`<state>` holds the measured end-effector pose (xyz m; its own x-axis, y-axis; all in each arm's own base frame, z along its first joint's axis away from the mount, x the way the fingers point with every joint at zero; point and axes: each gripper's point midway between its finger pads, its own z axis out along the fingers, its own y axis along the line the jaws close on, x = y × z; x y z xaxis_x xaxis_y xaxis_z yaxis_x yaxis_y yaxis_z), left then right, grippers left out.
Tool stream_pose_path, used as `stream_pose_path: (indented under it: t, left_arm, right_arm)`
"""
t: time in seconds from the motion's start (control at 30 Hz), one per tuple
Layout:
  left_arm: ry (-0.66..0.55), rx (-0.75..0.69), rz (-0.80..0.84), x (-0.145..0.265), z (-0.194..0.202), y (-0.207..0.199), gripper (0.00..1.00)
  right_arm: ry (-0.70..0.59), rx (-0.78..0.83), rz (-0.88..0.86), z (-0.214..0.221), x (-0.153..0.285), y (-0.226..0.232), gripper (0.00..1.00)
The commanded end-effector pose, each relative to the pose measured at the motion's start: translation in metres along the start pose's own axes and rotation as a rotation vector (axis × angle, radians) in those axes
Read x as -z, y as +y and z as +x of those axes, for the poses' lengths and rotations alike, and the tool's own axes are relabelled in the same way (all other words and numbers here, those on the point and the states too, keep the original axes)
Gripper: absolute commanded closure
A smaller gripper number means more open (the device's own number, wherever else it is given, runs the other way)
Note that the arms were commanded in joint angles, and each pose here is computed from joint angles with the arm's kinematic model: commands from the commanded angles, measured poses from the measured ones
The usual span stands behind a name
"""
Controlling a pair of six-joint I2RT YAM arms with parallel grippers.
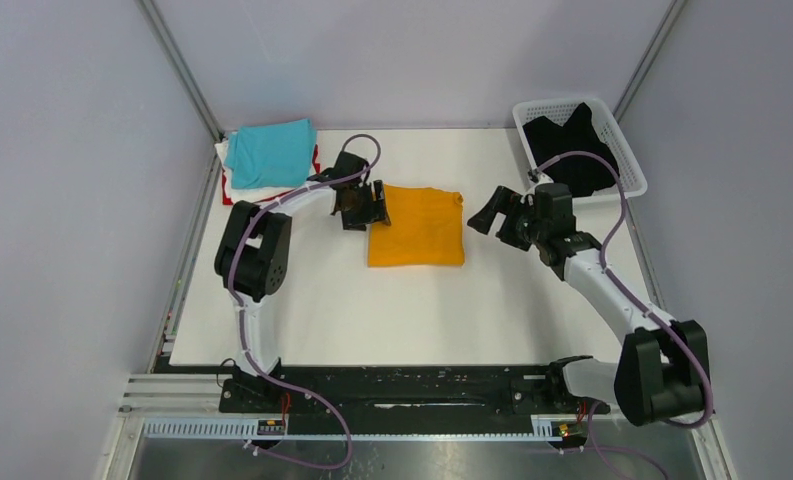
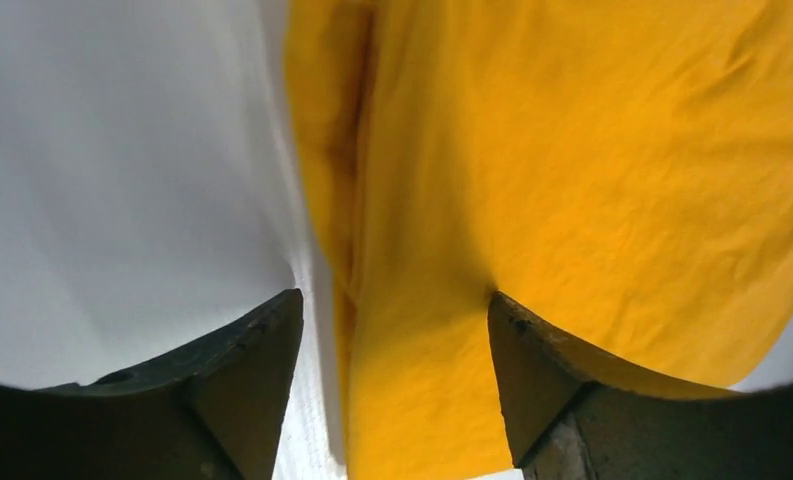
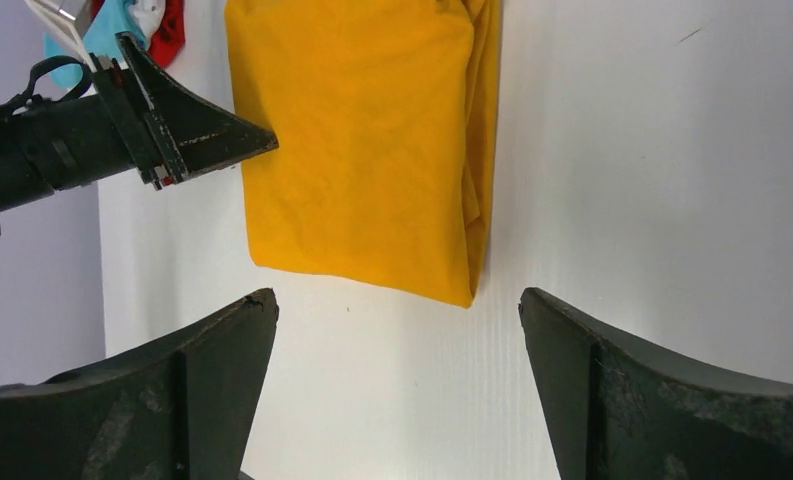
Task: Fold and stack the t-shirts
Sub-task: Put the neatly folded tshirt into the corner of the board with the left arm
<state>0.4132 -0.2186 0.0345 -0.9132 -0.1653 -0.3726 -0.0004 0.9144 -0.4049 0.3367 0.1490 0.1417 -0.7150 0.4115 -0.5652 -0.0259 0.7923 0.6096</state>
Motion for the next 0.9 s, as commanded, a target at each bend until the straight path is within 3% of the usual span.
stream_pose_path:
  t: [0.0, 0.13, 0.17, 0.27, 0.43, 0.63, 0.87]
  left_arm:
    - [0.037, -0.058, -0.095, -0.014, 0.008, 0.001, 0.34]
    - [0.042, -0.087, -0.178, -0.024, 0.009, 0.000, 0.59]
    - [0.046, -0.133, -0.250, -0.031, 0.007, 0.000, 0.73]
    - [0.020, -0.185, -0.383, -0.032, -0.005, 0.010, 1.00]
    - [-0.139, -0.241, -0.592, 0.004, -0.060, 0.029, 1.00]
    - [-0.350, -0.320, -0.705, 0.066, -0.141, 0.033, 1.00]
    - [-0.495, -0.419, -0.823, 0.120, -0.196, 0.045, 1.00]
  right_arm:
    - [-0.074, 0.069, 0.053, -0.008, 0.021, -0.007, 0.01]
    - [-0.111, 0.095, 0.064, -0.010, 0.031, -0.010, 0.01]
    - [-0.131, 0.117, 0.079, -0.012, 0.035, -0.013, 0.00]
    - [-0.161, 0.141, 0.125, -0.016, 0.041, -0.022, 0.00]
    - [-0.228, 0.162, 0.210, -0.023, 0.050, -0.038, 0.01]
    - [-0.279, 0.180, 0.252, -0.030, 0.057, -0.046, 0.01]
    - [-0.273, 0.186, 0.307, -0.032, 0.050, -0.058, 0.01]
